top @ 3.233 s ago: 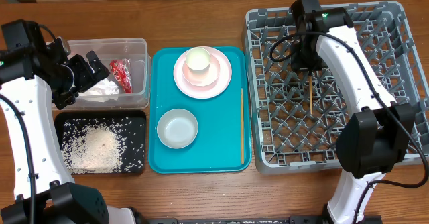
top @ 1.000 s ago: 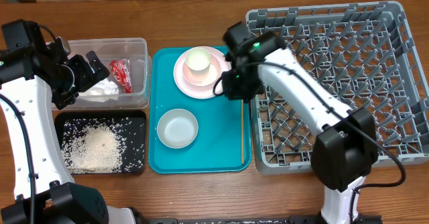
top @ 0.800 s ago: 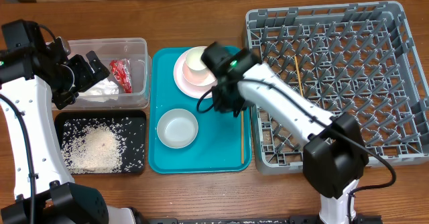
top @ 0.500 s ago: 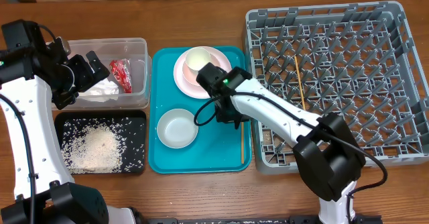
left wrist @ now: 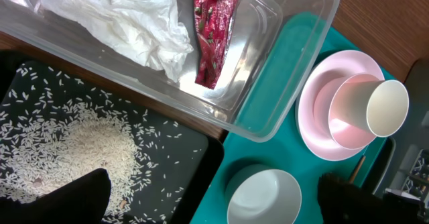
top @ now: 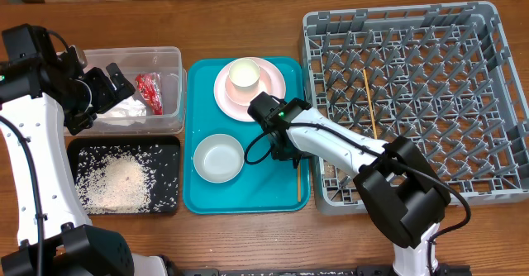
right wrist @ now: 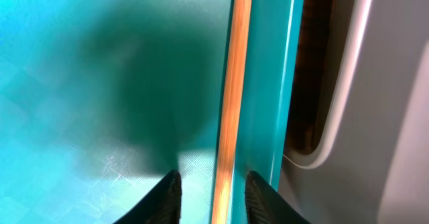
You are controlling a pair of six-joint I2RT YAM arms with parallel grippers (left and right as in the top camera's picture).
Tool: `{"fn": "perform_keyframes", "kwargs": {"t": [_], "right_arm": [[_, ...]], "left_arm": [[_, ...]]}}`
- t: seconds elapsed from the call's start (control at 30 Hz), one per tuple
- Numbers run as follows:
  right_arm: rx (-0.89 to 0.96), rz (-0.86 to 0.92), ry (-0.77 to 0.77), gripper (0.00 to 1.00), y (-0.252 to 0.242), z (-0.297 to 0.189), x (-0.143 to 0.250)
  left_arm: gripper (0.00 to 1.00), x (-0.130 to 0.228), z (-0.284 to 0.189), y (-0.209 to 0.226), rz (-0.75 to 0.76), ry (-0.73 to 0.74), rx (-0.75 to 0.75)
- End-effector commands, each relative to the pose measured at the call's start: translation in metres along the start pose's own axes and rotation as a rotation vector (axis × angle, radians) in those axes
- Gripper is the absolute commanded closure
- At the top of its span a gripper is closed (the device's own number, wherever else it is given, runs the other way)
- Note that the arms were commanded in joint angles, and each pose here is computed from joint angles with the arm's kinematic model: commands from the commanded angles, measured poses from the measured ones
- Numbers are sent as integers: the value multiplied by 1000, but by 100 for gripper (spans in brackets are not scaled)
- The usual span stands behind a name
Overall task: Sort waste into correct bins and load items into the dishwasher
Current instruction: 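Lower the right gripper and grasp the second wooden chopstick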
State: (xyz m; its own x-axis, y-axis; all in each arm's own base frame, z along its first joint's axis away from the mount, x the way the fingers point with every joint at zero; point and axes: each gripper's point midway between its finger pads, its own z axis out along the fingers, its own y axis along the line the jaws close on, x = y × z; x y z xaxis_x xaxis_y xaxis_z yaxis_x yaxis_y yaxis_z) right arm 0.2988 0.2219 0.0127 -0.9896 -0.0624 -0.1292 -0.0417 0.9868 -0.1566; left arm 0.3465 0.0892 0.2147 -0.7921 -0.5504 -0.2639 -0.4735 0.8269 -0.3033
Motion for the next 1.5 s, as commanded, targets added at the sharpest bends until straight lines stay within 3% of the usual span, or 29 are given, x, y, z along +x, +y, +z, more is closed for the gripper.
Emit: {"fn": "perform_keyframes", "kwargs": {"t": [0.0,0.3,1.47], "right_arm": [[-19,14,30,65,0,2,7],[-59,9,110,53,4,10,27],[-25,-95,52,58,0,5,13]], "left_arm": [[0,-3,-9,-3,19,-30,4],[0,-3,-9,-3,19,-30,4],[0,-3,-9,-3,19,-30,4]]}}
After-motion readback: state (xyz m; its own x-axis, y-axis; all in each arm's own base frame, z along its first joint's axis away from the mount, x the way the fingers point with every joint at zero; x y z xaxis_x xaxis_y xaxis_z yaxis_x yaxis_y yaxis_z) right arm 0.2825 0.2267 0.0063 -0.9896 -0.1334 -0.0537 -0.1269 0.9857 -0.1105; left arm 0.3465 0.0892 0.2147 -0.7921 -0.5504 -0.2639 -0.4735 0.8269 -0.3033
